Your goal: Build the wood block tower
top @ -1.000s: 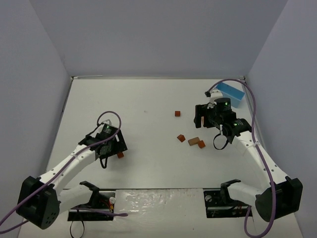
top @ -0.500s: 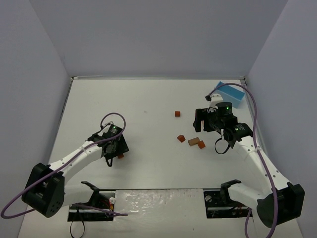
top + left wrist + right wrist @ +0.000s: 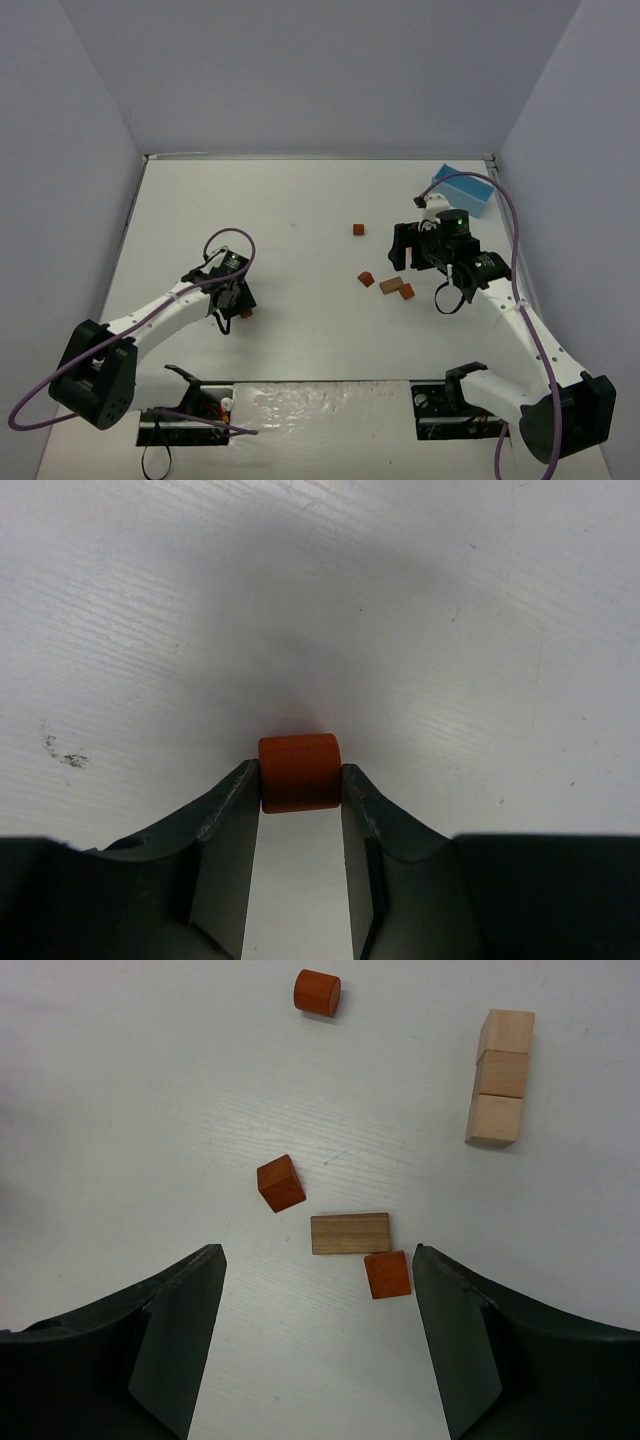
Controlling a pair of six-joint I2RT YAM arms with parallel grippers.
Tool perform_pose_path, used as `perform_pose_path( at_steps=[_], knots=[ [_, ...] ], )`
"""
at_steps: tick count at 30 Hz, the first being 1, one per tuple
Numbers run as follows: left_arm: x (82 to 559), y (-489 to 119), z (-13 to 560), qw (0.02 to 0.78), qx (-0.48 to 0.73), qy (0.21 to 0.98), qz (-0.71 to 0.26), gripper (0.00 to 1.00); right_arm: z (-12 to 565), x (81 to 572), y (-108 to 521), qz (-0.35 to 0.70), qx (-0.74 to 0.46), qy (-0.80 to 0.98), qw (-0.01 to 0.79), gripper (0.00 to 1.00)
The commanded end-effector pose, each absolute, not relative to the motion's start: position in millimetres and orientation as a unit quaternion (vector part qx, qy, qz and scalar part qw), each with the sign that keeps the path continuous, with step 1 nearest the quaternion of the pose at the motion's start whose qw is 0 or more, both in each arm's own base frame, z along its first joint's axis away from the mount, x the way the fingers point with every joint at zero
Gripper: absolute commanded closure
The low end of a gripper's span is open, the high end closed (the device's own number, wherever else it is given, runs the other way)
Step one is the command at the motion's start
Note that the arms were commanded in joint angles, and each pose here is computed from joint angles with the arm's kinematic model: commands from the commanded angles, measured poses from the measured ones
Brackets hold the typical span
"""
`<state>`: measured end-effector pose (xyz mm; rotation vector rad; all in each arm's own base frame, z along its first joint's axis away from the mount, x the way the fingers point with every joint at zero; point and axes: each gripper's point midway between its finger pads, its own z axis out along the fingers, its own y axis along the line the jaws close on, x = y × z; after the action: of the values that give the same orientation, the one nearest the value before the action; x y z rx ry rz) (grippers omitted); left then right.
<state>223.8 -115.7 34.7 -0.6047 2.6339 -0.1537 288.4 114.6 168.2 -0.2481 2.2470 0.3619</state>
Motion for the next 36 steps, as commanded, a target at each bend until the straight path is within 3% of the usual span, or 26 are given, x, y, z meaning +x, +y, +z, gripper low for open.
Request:
perform_pose_path(
  at_steps=[1,4,11,19,27,36],
  knots=[
    [234,-122,46,0.237,-0.219,0.943,-0.076,0.94,189,292,127,0.178,-0.118,0.872,0.439,0.27],
    [242,-131,60,0.260,-0.208,0.937,-0.107,1.00,199,289,141,0.212,-0.147,0.860,0.440,0.28],
    [266,-183,134,0.340,-0.157,0.881,-0.290,1.00,234,274,194,0.324,-0.239,0.801,0.442,0.32],
    [280,-239,267,0.402,-0.102,0.760,-0.501,1.00,289,259,264,0.376,-0.332,0.722,0.477,0.35],
    [271,-252,339,0.407,-0.078,0.703,-0.577,1.00,309,248,314,0.362,-0.402,0.681,0.494,0.37],
    [258,-255,364,0.389,-0.075,0.685,-0.612,1.00,326,259,320,0.331,-0.401,0.673,0.526,0.38]
  ],
)
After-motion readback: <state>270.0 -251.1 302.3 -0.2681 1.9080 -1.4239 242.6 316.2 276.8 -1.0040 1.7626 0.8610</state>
